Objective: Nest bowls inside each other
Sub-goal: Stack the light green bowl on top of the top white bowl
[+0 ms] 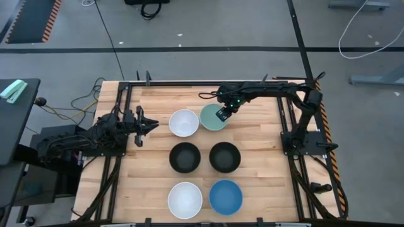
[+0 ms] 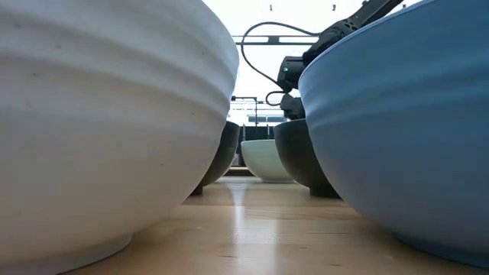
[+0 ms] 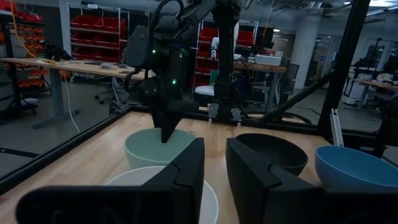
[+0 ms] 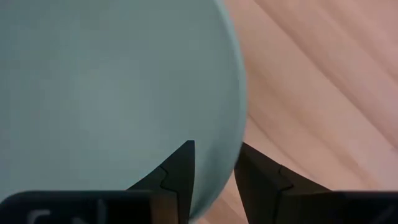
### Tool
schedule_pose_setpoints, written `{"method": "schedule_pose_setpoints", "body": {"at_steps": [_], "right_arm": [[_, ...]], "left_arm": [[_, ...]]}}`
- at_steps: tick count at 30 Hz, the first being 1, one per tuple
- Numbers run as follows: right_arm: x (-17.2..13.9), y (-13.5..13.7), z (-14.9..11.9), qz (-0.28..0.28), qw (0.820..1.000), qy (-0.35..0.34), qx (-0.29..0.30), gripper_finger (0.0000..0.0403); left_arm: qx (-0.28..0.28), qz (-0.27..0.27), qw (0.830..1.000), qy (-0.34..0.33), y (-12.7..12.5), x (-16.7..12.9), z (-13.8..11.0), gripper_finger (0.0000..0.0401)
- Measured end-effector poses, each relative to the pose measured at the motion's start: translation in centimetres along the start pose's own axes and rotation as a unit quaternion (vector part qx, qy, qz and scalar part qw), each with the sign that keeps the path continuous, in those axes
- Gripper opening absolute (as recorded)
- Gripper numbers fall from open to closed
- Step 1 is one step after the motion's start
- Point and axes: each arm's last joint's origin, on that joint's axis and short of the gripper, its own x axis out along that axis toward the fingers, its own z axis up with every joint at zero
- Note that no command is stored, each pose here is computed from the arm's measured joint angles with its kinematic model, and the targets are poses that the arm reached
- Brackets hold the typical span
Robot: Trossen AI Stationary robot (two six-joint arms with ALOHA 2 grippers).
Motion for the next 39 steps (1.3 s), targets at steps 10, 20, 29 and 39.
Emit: {"method": "schedule_pose_setpoints", "body": {"at_steps": [10,20,29,39], "right_arm": [[0.5,-0.3,0.1,-0.04,0.999,-0.009,0.03,0.0077],[0.4,-0.2,0.2,-0.039,0.998,-0.013,0.038,0.001],[0.0,-0.1,0.4,-0.042,0.999,-0.013,0.011,0.0007],[-3.5,1.2,2.7,-0.05,0.997,-0.052,0.004,0.0006]], "left_arm": [[0.0,0.0,1.0,0.0,0.0,0.0,0.0,0.0074],[0.0,0.0,1.0,0.0,0.0,0.0,0.0,0.0077],[0.001,0.0,1.0,0.0,0.0,0.0,0.0,0.008],[0.001,0.0,1.0,0.0,0.0,0.0,0.0,0.0071]]}}
